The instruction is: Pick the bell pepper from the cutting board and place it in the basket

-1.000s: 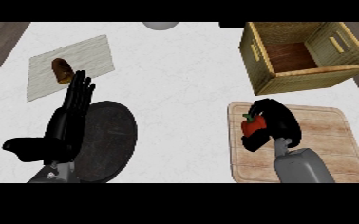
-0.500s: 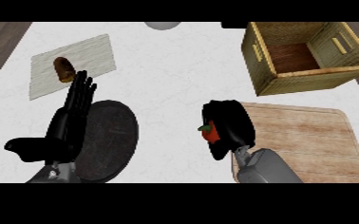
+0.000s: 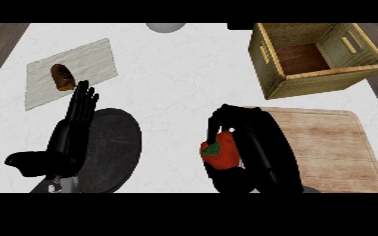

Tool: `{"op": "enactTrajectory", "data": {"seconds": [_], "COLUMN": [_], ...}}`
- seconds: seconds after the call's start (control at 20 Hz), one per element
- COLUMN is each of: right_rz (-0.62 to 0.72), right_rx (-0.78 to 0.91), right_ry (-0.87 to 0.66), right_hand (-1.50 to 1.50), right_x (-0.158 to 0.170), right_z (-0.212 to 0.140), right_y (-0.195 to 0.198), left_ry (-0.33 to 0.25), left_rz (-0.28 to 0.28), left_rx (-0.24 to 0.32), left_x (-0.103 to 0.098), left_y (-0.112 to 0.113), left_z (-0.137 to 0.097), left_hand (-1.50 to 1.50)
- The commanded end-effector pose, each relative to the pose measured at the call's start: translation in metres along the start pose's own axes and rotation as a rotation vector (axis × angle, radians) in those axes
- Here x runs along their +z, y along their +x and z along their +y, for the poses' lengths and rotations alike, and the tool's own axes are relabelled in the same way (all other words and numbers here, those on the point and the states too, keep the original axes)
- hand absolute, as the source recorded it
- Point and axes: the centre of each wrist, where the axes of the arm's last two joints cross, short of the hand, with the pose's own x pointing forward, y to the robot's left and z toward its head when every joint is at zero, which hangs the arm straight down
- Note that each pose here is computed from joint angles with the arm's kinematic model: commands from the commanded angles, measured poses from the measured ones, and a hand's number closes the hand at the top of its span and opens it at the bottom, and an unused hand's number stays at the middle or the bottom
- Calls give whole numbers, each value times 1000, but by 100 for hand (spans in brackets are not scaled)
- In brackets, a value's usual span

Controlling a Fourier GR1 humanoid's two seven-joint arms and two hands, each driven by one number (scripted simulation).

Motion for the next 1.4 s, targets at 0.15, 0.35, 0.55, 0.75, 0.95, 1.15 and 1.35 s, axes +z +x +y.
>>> {"op": "enactTrajectory", "data": {"seconds": [0.15, 0.35, 0.55, 0.75, 0.95, 1.15, 1.35], "right_rz": [-32, 62, 140, 192, 229, 229, 261], "right_rx": [-92, -103, -11, 125, 158, 71, 75], "right_ry": [-97, -116, -143, -195, -223, -252, -256], "right_hand": [150, 150, 150, 150, 150, 150, 150], "right_x": [47, 63, 42, 13, 21, 2, -17], "right_z": [-80, -97, -127, -132, -157, -195, -198], "right_y": [34, 45, 24, 7, -27, -41, -80], "left_ry": [1, -6, -20, -18, -18, 10, -8], "left_rz": [-6, -5, -2, -6, -12, -25, -11], "left_rx": [7, 4, 6, 12, -4, 16, 16], "left_x": [-5, -7, -9, -8, -7, -23, -9], "left_y": [10, 5, -3, 7, -3, 11, 10], "left_z": [0, 6, 4, 4, 3, -11, -15], "left_hand": [0, 0, 0, 0, 0, 0, 0]}}
